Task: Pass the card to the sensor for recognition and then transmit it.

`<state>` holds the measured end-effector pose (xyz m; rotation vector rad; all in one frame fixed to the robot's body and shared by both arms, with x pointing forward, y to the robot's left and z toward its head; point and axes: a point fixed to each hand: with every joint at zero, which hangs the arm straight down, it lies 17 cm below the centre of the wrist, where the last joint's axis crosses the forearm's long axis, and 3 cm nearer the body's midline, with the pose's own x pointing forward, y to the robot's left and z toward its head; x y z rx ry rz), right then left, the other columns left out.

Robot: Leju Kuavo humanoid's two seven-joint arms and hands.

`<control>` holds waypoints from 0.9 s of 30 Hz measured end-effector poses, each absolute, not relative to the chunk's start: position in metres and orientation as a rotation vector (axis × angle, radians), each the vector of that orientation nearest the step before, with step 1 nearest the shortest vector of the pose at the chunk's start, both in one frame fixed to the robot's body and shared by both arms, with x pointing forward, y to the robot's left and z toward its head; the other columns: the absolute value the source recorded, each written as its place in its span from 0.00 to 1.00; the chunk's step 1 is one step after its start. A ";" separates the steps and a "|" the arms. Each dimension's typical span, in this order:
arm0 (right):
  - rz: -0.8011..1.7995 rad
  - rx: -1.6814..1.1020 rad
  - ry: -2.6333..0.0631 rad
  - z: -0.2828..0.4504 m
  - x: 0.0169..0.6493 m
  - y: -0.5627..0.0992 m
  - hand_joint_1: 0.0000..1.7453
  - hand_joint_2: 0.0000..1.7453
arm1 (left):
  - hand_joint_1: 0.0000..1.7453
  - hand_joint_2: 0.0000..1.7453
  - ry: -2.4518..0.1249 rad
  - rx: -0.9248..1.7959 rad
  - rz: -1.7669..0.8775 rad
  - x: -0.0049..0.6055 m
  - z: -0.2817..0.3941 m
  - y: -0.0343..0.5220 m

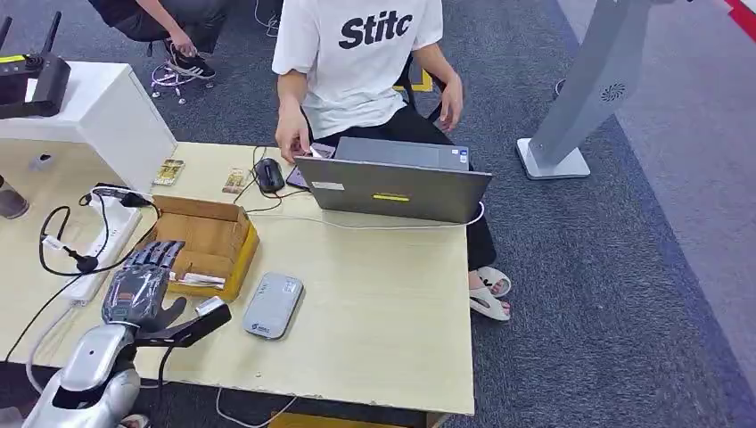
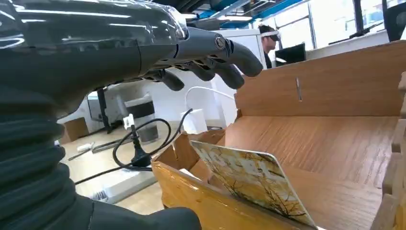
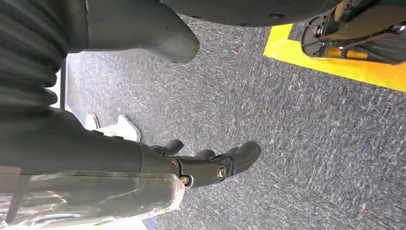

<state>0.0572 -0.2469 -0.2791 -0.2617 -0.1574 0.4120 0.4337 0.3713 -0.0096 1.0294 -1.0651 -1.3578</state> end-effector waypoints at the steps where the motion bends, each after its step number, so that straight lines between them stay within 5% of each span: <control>1: 0.414 -0.262 -0.158 -0.279 0.057 -0.247 0.00 1.00 | 0.24 1.00 -1.065 1.028 -1.357 0.434 -0.010 0.371; 27: 0.448 -0.266 -0.163 -0.279 0.058 -0.247 0.00 1.00 | 0.36 1.00 -1.107 0.940 -1.365 0.435 -0.027 0.346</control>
